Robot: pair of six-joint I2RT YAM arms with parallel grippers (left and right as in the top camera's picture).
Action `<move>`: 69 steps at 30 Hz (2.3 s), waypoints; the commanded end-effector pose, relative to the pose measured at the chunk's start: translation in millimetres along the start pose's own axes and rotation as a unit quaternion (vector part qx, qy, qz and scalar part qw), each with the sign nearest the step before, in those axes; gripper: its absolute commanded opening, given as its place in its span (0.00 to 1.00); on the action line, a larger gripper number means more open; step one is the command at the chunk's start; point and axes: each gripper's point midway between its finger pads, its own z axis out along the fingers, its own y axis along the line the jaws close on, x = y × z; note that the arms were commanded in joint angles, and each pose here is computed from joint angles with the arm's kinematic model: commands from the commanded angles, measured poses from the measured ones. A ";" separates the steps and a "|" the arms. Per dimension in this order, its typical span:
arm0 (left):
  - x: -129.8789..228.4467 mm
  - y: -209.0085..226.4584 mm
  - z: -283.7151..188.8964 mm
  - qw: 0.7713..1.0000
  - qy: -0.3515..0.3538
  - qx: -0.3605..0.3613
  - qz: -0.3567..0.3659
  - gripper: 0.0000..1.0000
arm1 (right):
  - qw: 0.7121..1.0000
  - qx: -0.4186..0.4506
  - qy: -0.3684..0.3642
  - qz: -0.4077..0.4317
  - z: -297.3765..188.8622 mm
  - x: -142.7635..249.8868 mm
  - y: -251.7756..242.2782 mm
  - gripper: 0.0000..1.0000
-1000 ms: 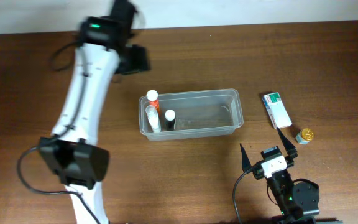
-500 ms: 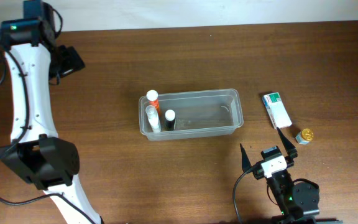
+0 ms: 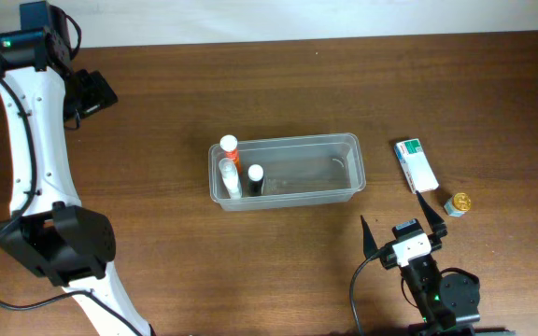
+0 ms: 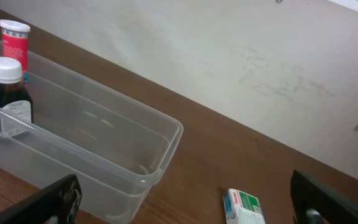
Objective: Pack container
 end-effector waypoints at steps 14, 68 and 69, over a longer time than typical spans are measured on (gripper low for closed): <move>-3.7 3.6 -2.4 1.000 -0.007 -0.005 -0.001 0.99 | 0.983 0.138 0.027 0.115 -20.9 -116.8 -93.7 0.99; -3.7 3.6 -2.0 1.000 -0.007 -0.005 0.000 0.99 | 0.733 -0.166 0.628 0.204 107.9 95.3 -124.2 0.95; -3.6 3.6 -2.0 1.000 -0.007 -0.005 0.000 0.99 | 0.731 -0.166 0.634 0.188 108.9 97.0 -121.4 0.95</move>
